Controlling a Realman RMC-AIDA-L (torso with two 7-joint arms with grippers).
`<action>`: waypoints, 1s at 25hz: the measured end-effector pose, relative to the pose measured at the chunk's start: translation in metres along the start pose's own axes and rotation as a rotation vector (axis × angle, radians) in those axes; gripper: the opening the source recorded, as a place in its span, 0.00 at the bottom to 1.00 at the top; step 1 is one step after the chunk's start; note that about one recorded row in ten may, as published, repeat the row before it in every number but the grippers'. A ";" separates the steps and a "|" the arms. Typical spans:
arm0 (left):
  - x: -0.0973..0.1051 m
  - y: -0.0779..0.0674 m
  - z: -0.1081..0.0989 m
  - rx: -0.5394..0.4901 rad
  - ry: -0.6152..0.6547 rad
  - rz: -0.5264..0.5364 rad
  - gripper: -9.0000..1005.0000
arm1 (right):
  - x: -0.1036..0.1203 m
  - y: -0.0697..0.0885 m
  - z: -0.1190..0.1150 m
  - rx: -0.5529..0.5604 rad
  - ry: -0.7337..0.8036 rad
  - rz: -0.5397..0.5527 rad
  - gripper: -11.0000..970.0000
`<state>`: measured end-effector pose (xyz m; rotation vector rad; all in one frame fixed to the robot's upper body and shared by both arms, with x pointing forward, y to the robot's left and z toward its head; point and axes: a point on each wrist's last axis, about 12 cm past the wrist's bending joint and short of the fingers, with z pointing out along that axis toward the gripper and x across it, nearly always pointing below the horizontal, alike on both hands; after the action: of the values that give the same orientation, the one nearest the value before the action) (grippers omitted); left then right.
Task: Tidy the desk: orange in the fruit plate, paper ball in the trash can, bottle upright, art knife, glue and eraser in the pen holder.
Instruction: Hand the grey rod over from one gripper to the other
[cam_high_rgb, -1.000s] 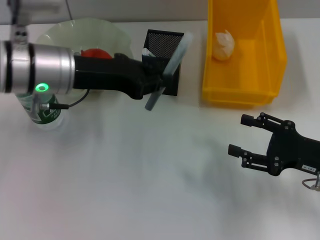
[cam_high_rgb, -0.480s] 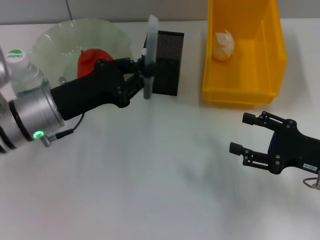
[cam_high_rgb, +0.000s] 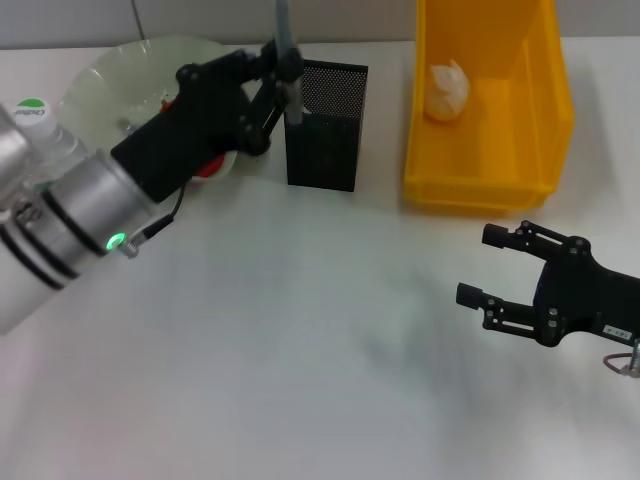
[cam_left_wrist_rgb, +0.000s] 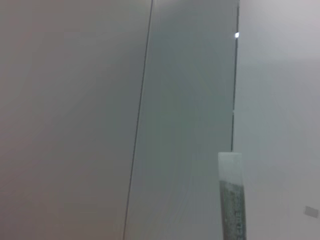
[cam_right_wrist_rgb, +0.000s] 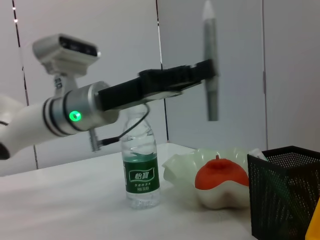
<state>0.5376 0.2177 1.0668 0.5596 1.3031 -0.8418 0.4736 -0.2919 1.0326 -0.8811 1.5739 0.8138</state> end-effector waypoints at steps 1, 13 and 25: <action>0.000 0.000 0.000 0.000 0.000 0.000 0.15 | 0.000 0.000 0.000 -0.001 0.000 0.000 0.82; -0.007 0.019 0.053 -0.085 0.048 -0.020 0.15 | -0.002 -0.002 0.005 -0.010 -0.003 0.001 0.82; -0.003 0.025 0.065 -0.116 0.120 -0.021 0.15 | -0.007 -0.005 0.018 -0.021 -0.001 -0.008 0.82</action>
<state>0.5960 0.1829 1.0800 0.5120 1.4597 -0.7536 0.4874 -0.2782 1.0359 -0.9018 1.5627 0.8262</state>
